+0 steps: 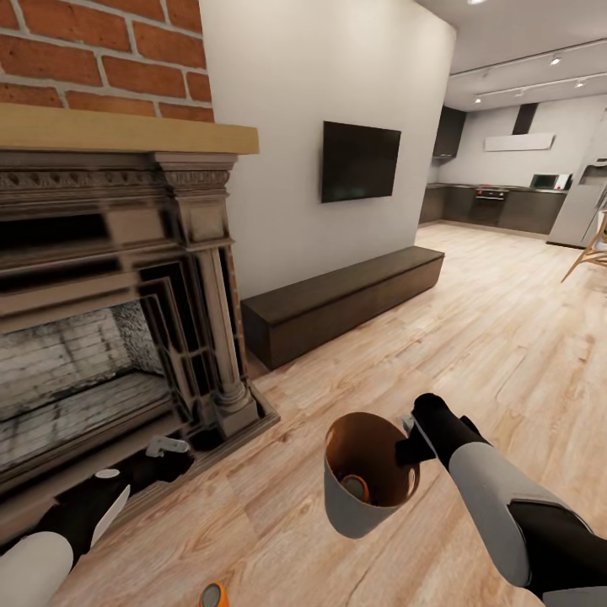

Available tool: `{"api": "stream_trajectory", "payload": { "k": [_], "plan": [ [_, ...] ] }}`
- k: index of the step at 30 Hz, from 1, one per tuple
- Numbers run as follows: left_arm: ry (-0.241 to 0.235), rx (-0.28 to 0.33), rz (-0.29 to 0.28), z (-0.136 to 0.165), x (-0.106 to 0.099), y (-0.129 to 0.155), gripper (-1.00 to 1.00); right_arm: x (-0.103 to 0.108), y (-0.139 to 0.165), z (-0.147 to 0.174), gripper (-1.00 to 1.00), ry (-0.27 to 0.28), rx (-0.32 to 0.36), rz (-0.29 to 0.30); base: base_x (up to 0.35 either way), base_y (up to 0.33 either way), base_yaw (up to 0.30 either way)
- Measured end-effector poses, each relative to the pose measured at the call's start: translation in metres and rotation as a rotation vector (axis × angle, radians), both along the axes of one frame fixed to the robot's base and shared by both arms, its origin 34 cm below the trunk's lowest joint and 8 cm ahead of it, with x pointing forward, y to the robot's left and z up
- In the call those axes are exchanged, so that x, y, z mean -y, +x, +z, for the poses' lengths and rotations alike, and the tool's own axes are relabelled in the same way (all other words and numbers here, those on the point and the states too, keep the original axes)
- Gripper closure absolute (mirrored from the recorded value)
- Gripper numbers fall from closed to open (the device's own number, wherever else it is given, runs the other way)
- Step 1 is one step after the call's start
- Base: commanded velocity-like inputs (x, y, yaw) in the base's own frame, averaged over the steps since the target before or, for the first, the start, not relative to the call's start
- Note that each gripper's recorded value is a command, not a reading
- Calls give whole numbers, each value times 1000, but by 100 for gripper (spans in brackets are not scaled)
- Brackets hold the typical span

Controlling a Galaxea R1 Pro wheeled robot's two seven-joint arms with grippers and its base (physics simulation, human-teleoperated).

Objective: Put the three can of soda from the living room inside the tash can in the kitchen.

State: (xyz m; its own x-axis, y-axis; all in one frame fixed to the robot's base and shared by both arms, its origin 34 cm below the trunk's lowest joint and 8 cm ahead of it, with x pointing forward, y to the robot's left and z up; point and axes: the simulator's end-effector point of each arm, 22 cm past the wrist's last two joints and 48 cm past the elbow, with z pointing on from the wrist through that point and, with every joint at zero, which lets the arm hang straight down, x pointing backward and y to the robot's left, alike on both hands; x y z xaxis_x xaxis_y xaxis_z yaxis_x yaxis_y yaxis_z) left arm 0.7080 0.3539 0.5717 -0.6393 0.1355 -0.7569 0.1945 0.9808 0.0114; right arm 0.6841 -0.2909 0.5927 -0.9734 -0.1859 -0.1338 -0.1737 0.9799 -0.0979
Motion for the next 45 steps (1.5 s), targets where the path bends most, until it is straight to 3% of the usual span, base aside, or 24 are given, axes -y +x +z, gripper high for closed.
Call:
{"api": "stream_trajectory", "payload": {
  "k": [3,16,21,27,36,45],
  "plan": [
    [-9,-5,-3,-3,7,-1,-100,2,-3,2,100,-24,-22,9,0,0,0],
    [9,0,43,-20,19,1,-100,-6,-1,-6,100,-37,-17,42,0,0,0],
    [19,-43,66,-47,12,-14,-100,-6,-1,-15,100,-38,-12,42,0,0,0],
    [27,-48,79,-64,10,-19,-100,-5,-2,-26,100,-37,-9,40,0,0,0],
    [-18,67,34,-74,52,-9,-100,5,34,-6,100,-35,64,17,0,0,0],
    [-28,113,40,-120,57,-37,-100,4,46,-11,100,-25,65,12,0,0,0]
  ]
}}
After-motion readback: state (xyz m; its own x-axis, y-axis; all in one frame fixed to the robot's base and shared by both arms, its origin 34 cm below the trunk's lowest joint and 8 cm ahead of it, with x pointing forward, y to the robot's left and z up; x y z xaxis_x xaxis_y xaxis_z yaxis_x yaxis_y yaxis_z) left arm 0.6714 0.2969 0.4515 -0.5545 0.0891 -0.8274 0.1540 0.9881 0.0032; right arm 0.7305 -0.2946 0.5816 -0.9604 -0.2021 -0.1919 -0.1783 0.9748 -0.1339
